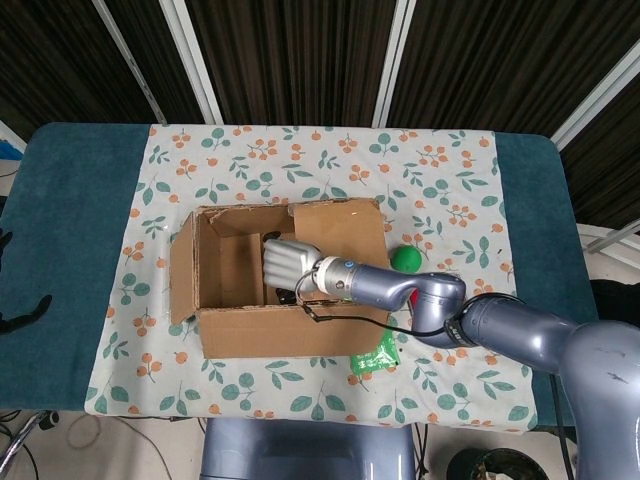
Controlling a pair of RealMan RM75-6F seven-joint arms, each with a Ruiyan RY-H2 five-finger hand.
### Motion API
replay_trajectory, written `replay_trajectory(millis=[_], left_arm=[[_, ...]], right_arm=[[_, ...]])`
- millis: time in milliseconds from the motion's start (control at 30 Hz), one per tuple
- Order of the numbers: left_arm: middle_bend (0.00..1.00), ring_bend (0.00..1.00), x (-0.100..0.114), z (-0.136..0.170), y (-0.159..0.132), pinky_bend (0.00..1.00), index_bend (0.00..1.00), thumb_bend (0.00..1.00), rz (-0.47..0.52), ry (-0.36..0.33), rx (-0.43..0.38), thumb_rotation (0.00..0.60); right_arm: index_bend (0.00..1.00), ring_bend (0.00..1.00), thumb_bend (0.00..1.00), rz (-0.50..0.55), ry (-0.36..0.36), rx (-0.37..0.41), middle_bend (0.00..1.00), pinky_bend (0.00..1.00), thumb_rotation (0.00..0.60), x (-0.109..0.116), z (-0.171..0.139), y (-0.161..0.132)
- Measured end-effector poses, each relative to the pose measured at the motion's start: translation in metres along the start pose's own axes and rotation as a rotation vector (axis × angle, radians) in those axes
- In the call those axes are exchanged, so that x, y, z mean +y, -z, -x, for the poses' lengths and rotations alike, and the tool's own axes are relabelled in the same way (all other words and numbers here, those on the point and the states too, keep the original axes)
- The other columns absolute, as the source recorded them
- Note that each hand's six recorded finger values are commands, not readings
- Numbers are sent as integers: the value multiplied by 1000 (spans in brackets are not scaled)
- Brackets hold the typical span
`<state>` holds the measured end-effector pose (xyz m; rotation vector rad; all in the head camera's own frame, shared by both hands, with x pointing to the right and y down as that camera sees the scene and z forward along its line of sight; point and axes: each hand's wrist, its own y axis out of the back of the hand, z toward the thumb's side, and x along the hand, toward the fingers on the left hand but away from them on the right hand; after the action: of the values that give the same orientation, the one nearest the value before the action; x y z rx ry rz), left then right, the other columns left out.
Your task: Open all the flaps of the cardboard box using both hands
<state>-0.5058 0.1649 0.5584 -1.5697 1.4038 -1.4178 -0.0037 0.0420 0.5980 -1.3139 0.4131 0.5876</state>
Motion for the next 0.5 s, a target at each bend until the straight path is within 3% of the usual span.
replay_trajectory(millis=[500], left_arm=[[0,0,-2,1,-2,0,0,214,5,17,-7,600]], right_arm=[[748,417,1000,-126,-29,23,579,318,600,19,-22,9]])
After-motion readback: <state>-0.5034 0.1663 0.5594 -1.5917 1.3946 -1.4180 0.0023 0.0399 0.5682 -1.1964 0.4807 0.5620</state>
